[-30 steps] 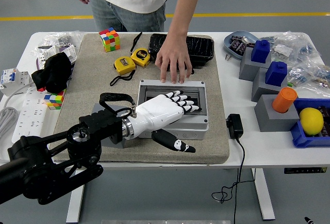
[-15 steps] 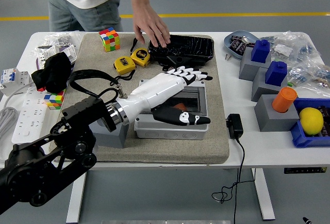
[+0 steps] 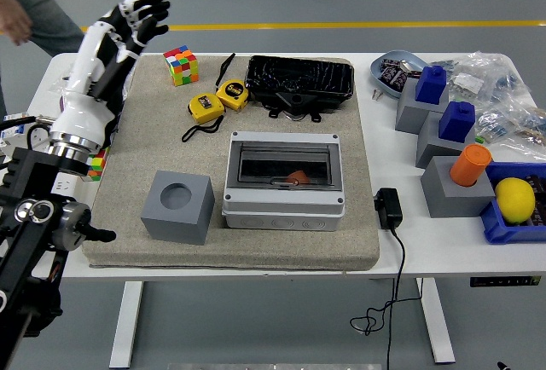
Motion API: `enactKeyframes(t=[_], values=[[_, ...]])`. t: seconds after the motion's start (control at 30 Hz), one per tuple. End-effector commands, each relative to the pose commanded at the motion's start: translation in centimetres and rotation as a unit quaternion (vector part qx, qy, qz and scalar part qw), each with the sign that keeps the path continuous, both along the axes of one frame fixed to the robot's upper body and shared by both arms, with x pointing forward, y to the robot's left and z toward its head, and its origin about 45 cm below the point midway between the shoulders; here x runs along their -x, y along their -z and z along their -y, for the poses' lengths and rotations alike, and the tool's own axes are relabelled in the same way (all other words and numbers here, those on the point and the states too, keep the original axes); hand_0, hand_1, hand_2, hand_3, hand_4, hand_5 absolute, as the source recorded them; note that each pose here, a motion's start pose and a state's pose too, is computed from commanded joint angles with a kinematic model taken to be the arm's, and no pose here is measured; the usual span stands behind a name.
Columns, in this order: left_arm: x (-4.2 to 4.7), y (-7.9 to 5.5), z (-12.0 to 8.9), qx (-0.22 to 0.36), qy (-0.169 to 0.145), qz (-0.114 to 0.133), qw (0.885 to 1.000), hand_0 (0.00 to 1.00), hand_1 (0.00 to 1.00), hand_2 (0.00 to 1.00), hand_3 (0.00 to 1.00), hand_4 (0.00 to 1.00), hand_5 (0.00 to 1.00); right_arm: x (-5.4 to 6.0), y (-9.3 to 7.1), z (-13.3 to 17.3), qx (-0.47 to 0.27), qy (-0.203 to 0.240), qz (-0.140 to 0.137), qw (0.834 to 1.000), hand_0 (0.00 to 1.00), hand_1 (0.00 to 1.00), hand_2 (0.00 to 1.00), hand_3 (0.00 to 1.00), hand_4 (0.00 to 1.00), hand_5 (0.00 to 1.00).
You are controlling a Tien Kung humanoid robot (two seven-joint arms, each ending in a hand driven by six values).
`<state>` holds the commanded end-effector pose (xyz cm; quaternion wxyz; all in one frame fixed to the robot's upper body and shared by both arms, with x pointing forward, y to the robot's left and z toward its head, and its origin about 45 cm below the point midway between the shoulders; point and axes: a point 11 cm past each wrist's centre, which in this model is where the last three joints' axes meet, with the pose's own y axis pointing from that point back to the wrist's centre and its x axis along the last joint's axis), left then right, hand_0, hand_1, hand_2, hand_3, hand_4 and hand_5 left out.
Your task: Fetch the battery,place it into the box,close the lid of the box
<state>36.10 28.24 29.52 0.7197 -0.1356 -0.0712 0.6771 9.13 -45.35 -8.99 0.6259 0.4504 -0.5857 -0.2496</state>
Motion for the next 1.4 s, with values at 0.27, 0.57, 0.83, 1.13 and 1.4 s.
enactKeyframes(t=[0.27, 0.57, 0.83, 1.13, 1.4], values=[[1.08, 3.6, -5.9, 0.011, -0.072, -0.101, 0.992, 0.944, 0.998, 0.985, 0.951, 0.998, 0.798, -0.4, -0.2, 0.2, 0.002, -0.002, 0.003, 1.0, 0.748, 0.691, 0.704, 0.736, 0.998, 0.998], [2.55, 5.3, -7.1, -0.071, -0.127, -0.122, 0.982, 0.973, 0.998, 0.979, 0.949, 0.998, 0.812, 0.2, -0.1, 0.3, 0.006, -0.002, -0.002, 1.0, 0.749, 0.691, 0.704, 0.736, 0.998, 0.998], [2.79, 4.8, -6.8, -0.041, -0.135, -0.078, 0.987, 0.886, 0.955, 0.925, 0.896, 0.998, 0.815, -0.1, -0.1, 0.1, 0.003, -0.003, 0.002, 1.0, 0.748, 0.691, 0.704, 0.736, 0.998, 0.998], [2.96, 5.0, -6.5, -0.049, -0.134, -0.08, 0.987, 0.856, 0.926, 0.907, 0.878, 0.998, 0.823, 0.2, 0.0, 0.0, 0.002, -0.001, -0.001, 1.0, 0.748, 0.691, 0.704, 0.737, 0.998, 0.998], [2.99, 5.2, -6.3, -0.05, -0.132, -0.082, 0.987, 0.854, 0.923, 0.902, 0.87, 0.998, 0.82, 0.4, 0.1, 0.0, 0.002, -0.001, -0.002, 1.0, 0.749, 0.691, 0.704, 0.736, 0.998, 0.998]])
